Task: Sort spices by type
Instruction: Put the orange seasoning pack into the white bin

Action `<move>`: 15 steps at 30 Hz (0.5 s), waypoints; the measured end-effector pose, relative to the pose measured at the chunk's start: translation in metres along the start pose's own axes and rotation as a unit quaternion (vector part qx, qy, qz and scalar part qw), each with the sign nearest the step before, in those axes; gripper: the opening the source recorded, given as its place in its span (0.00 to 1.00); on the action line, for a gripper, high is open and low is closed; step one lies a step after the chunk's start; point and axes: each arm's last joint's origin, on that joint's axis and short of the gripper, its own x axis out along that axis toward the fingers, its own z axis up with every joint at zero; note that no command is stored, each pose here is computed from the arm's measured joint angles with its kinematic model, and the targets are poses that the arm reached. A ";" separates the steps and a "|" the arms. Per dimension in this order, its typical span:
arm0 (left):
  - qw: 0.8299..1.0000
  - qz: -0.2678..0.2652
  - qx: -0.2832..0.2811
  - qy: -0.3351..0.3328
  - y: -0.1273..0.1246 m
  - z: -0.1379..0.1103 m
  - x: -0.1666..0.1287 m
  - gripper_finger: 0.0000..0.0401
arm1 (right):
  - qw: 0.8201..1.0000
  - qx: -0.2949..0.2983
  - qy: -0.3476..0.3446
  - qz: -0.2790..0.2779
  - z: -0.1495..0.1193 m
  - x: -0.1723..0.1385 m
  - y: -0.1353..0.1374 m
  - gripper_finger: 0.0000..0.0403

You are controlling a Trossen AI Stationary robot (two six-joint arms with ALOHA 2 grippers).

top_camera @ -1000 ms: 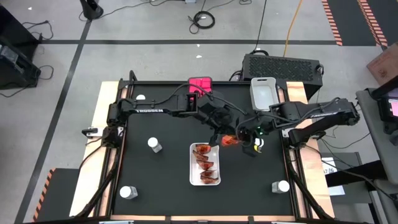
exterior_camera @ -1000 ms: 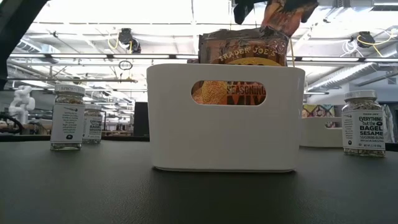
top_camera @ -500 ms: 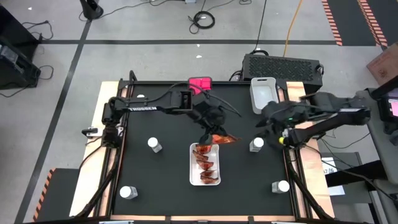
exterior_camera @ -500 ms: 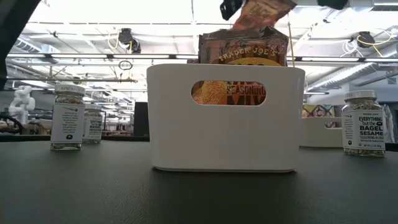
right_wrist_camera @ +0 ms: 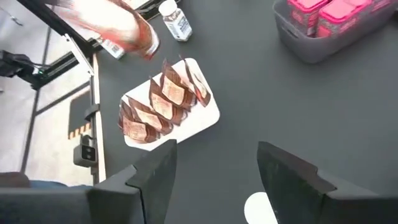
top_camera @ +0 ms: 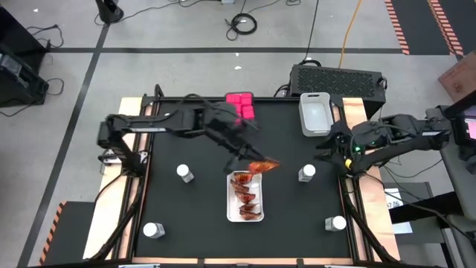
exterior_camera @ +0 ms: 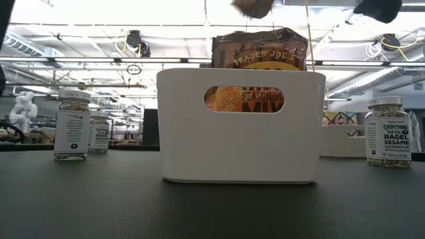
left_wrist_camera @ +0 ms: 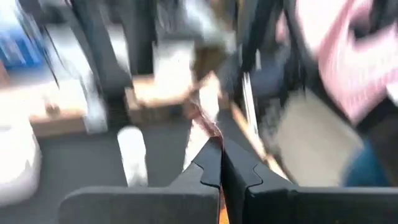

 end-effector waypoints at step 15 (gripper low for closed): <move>0.995 -0.065 -0.019 -0.077 -0.007 -0.092 0.022 0.00 | 0.995 0.055 -0.068 0.038 0.006 0.026 0.010 0.54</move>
